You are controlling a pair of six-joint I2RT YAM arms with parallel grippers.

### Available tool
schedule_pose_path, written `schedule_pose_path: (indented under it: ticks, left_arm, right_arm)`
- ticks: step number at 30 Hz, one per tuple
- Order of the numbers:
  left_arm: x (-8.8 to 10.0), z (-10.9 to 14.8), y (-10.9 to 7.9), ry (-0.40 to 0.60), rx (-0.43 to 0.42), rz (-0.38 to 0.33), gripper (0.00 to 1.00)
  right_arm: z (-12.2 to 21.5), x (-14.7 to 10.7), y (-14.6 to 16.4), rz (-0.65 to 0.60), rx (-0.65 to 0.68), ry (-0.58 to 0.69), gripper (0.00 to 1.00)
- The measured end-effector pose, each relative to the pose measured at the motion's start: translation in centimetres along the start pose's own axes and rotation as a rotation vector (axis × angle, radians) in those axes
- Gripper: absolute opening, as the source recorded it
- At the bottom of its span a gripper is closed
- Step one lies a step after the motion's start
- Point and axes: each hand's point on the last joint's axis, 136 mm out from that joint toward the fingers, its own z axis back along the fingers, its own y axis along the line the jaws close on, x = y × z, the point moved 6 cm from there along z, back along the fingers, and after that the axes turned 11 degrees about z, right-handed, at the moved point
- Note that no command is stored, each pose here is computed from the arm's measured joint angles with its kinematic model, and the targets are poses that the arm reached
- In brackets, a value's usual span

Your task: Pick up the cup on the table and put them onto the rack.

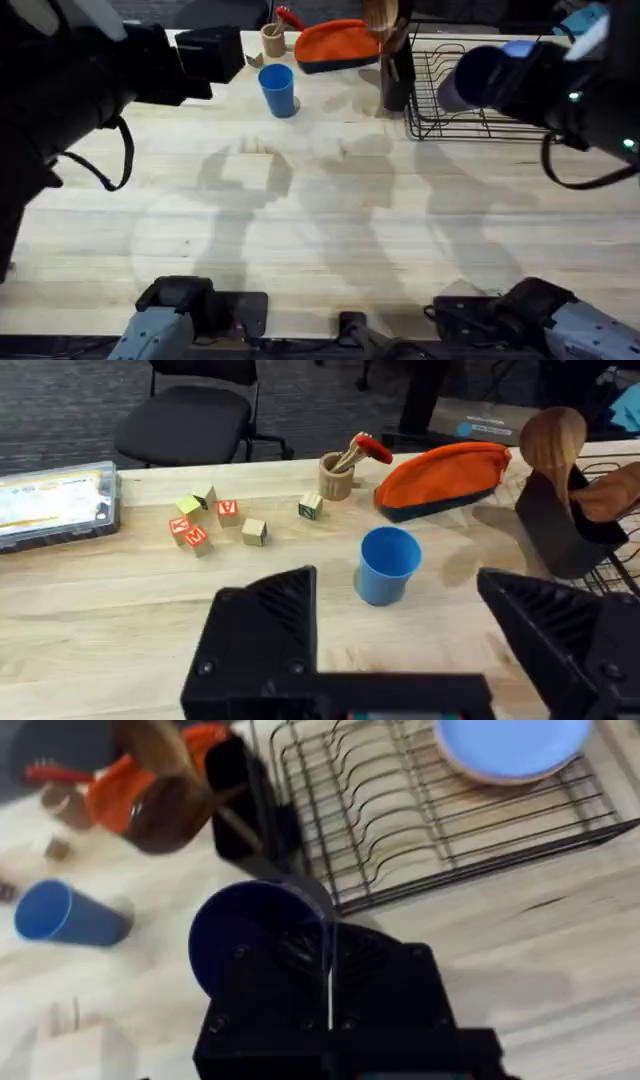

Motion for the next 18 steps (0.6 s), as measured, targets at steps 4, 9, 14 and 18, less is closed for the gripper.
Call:
schedule_pose_path:
  ticks: [4,9,14,18]
  left_arm:
    - [0.0,0.0,0.0,0.0,0.0,0.0,0.993]
    - [0.0,0.0,0.0,0.0,0.0,0.0,0.993]
    - [0.0,0.0,0.0,0.0,0.0,0.0,0.993]
    - [0.0,0.0,0.0,0.0,0.0,0.0,0.993]
  right_arm:
    - [0.7,0.4,-1.1,-0.011,-0.046,-0.042,0.03]
    - [0.7,-0.3,-1.7,0.024,-0.094,-0.012,0.03]
    - [-1.9,1.9,-1.7,-0.047,-0.201,-0.096,0.03]
    - [-3.5,3.4,-0.7,-0.097,-0.13,-0.124,0.03]
